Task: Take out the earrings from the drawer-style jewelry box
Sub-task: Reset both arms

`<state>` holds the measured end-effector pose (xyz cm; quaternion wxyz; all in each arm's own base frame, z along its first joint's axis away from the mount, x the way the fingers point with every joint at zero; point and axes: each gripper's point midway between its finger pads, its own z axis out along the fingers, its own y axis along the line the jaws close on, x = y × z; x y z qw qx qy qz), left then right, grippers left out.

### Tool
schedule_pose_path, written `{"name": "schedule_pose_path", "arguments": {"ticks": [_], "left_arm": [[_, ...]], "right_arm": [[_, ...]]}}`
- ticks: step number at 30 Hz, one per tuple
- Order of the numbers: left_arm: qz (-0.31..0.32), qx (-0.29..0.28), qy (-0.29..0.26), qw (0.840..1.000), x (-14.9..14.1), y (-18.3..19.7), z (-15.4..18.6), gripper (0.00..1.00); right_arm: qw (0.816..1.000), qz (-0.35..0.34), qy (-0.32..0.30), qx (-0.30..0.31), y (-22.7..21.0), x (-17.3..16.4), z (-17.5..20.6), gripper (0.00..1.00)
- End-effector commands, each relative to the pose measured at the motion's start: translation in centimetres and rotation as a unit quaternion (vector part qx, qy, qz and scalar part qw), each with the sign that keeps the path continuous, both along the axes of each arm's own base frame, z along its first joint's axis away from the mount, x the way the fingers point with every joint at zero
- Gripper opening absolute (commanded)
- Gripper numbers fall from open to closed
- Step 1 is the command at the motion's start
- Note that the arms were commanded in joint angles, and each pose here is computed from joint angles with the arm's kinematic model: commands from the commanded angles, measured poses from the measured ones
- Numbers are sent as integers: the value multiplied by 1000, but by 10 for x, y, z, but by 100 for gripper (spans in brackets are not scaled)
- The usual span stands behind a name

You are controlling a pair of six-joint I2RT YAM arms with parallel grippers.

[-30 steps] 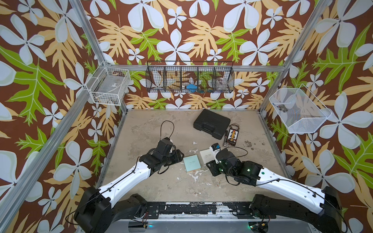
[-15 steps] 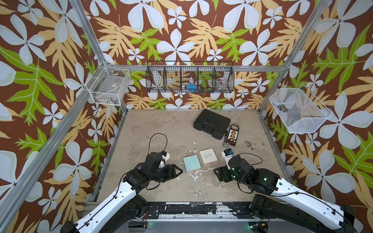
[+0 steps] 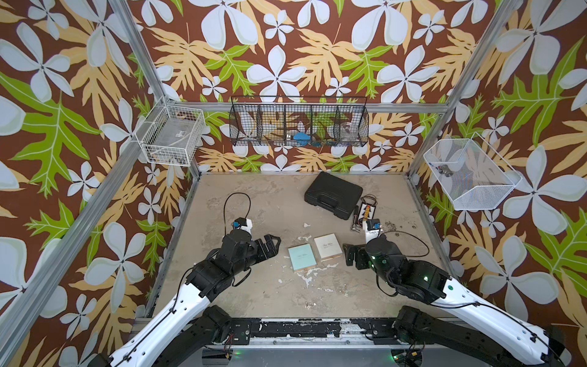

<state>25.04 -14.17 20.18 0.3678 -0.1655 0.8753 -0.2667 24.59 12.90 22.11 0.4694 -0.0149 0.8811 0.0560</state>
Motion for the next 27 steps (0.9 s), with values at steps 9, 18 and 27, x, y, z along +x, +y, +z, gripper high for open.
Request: {"name": "schedule_pose_path", "arguments": {"ticks": [9, 18, 27], "left_arm": [[240, 347, -205, 883, 59, 129, -18, 100], [235, 398, -227, 857, 76, 157, -48, 100], [211, 351, -252, 877, 106, 162, -60, 100]], "right_arm": [[959, -236, -139, -71, -161, 80, -6, 100], [948, -219, -201, -114, -165, 77, -53, 100], [949, -139, -261, -112, -145, 83, -66, 100]]}}
